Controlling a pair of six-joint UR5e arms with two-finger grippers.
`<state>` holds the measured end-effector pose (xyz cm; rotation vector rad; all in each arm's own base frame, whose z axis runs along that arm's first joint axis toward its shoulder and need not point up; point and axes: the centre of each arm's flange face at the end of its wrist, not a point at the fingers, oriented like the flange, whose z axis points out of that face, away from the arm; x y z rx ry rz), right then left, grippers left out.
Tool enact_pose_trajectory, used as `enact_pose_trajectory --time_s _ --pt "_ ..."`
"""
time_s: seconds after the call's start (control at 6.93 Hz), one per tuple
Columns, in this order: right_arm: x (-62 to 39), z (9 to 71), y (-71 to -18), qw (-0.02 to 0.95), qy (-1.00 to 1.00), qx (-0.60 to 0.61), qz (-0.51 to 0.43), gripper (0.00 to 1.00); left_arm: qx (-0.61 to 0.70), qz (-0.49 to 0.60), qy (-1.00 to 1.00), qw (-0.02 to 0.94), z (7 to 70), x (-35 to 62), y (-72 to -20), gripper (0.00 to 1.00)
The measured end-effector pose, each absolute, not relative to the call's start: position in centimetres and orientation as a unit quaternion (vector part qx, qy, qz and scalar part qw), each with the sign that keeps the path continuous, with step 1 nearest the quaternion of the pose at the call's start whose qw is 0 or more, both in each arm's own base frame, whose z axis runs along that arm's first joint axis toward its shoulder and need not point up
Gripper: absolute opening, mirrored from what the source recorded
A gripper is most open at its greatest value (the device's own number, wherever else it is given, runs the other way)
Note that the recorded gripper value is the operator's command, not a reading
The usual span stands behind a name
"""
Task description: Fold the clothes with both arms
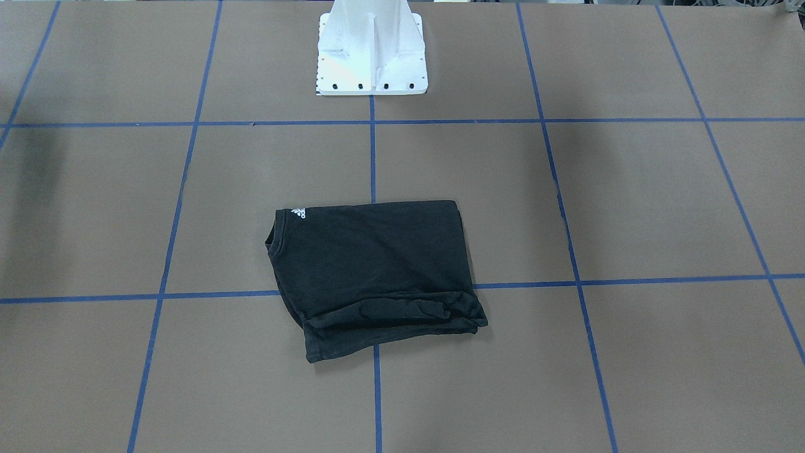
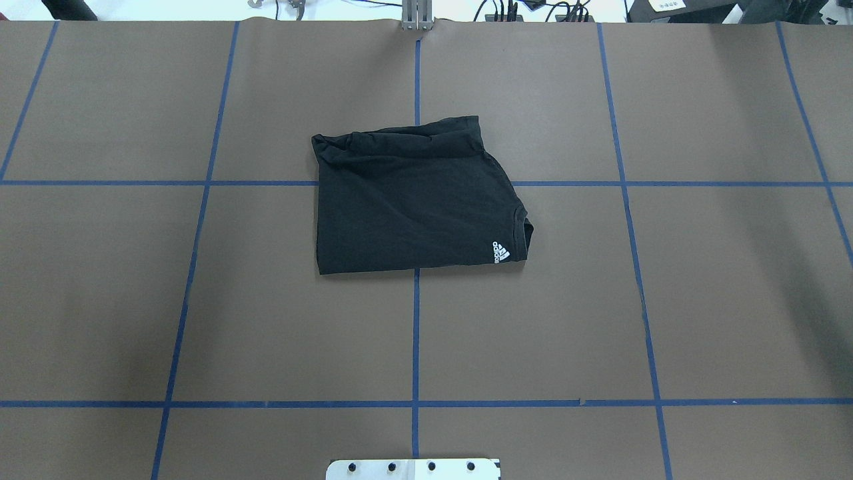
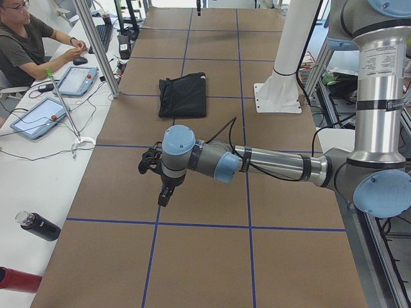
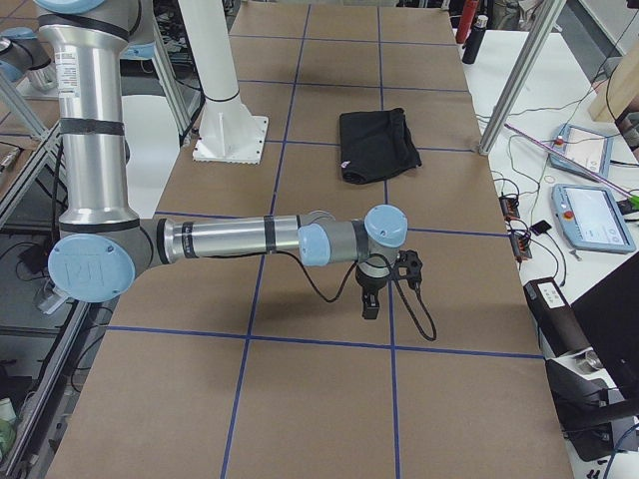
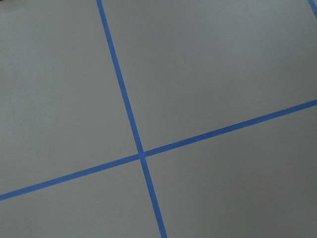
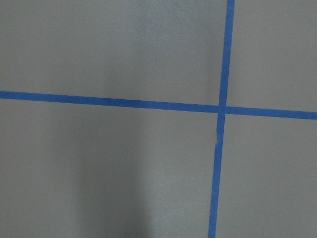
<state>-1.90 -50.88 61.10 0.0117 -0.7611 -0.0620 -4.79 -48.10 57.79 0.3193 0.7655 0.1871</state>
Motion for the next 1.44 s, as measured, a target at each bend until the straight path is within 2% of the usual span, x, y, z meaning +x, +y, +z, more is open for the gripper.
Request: enact_pose_trajectory --time_s 0.72,1.15,1.44 --pt "0.0 60.8 -50.5 0.928 -0.372 0.012 -0.014 1.00 0.155 0.089 0.371 0.911 58.0 -4.8 -47.3 1.00" --pt "2.8 62.3 -45.6 0.930 -0.367 0.014 -0.005 1.00 0.157 0.089 0.371 0.911 57.7 -4.8 -47.6 1.00" --pt "3.0 62.4 -44.2 0.930 -0.368 0.014 -0.010 1.00 0.158 0.089 0.371 0.911 57.6 -4.8 -47.7 1.00"
